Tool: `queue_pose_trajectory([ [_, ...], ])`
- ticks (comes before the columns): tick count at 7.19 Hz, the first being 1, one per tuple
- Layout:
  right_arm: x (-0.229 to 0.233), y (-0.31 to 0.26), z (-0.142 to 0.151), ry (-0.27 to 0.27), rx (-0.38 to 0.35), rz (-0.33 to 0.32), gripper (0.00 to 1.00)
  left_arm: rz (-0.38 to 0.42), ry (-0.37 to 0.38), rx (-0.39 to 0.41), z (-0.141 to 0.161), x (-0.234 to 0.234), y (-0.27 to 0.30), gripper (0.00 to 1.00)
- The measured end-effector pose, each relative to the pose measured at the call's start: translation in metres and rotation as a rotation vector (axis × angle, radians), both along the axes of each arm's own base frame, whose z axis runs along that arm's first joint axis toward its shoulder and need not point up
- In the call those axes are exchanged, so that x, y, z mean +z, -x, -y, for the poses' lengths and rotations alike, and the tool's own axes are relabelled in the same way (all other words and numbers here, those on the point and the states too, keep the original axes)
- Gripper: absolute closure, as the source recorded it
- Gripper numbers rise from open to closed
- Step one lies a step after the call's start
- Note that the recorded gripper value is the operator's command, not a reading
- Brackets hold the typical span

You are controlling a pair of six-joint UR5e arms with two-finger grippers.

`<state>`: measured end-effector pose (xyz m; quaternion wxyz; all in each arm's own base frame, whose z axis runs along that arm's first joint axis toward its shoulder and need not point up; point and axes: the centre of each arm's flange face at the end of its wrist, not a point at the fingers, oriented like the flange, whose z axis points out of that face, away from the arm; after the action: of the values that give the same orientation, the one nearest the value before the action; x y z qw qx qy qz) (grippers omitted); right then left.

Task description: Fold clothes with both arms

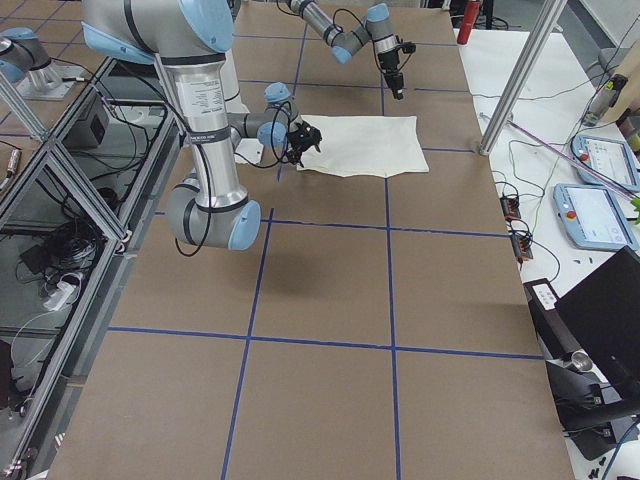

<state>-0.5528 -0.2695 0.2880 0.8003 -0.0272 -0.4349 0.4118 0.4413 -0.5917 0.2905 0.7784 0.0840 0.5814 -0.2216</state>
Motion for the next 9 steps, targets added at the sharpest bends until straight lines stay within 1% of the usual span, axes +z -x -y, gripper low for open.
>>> queue_pose_trajectory([
  [3, 0.0027, 0.0066, 0.0044, 0.007, -0.008, -0.013, 0.12, 0.002, 0.002, 0.001, -0.0021, 0.0044, 0.0013, 0.53],
  [4, 0.006, 0.0091, 0.0042, 0.018, -0.023, -0.021, 0.24, 0.002, 0.003, 0.001, -0.0023, 0.0048, 0.0014, 0.53],
  [5, 0.0074, 0.0106, 0.003, 0.029, -0.037, -0.026, 0.83, 0.002, 0.003, 0.001, -0.0024, 0.0049, 0.0015, 0.53],
  [6, 0.0073, 0.011, 0.0023, 0.035, -0.043, -0.028, 1.0, 0.002, 0.003, 0.001, -0.0024, 0.005, 0.0015, 0.53],
  [9, 0.0056, 0.0107, 0.0007, 0.046, -0.058, -0.025, 1.0, 0.0, 0.0, 0.001, -0.003, 0.0036, 0.0021, 0.53],
])
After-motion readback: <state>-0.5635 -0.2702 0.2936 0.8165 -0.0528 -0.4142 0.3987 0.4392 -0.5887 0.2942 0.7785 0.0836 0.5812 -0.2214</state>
